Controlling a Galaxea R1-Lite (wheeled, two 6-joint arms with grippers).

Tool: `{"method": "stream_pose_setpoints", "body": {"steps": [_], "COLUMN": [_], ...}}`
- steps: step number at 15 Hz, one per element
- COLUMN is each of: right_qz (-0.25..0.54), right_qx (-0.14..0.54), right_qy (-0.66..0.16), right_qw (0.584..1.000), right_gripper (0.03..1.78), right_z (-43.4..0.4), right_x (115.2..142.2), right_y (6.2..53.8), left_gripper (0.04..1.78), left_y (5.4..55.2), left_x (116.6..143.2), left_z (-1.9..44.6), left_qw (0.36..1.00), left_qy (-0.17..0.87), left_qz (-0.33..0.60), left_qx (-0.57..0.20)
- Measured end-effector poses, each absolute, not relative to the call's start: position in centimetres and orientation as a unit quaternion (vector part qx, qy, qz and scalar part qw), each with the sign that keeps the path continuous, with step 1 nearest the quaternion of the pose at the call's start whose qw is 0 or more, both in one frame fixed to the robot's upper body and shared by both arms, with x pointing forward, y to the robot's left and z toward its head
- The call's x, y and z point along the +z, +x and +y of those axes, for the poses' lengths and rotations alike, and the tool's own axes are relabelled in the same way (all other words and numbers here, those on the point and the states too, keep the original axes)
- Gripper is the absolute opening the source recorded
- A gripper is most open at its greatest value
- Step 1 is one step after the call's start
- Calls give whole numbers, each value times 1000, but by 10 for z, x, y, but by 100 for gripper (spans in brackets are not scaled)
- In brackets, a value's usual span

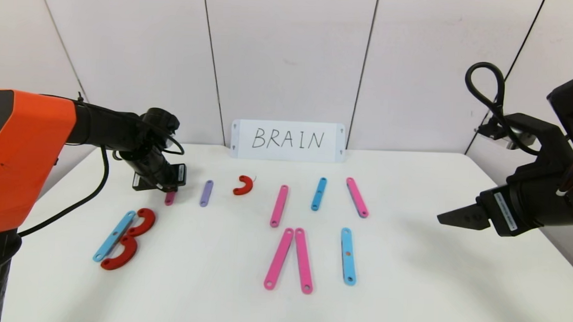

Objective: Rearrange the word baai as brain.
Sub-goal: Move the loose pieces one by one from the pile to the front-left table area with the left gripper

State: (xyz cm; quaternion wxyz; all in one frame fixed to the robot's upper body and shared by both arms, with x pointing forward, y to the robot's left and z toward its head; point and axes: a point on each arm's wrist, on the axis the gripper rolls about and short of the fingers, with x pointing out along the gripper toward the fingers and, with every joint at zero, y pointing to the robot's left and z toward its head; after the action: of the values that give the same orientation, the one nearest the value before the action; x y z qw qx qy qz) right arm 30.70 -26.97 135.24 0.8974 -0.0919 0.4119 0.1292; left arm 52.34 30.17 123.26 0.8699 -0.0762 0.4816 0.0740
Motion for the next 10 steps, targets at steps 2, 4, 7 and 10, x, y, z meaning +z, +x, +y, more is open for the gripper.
{"method": "stream_pose_setpoints", "body": {"steps": [2, 4, 7, 10], "right_qz": [412, 412, 412, 412], "right_qx": [129, 129, 130, 128], "right_qy": [-92, -92, -93, -93], "right_qw": [897, 897, 897, 897], "right_gripper": [174, 174, 174, 174], "right_z": [-270, -270, -269, -269], "right_x": [1352, 1352, 1352, 1352], "right_y": [307, 307, 307, 307], "left_gripper": [27, 27, 27, 27], "left_y": [523, 522, 514, 500], "left_x": [1232, 1234, 1247, 1264], "left_z": [300, 300, 299, 300], "left_qw": [870, 869, 870, 876], "left_qy": [-75, -81, -93, -96], "left_qz": [482, 483, 482, 472], "left_qx": [72, 65, 43, 38]}}
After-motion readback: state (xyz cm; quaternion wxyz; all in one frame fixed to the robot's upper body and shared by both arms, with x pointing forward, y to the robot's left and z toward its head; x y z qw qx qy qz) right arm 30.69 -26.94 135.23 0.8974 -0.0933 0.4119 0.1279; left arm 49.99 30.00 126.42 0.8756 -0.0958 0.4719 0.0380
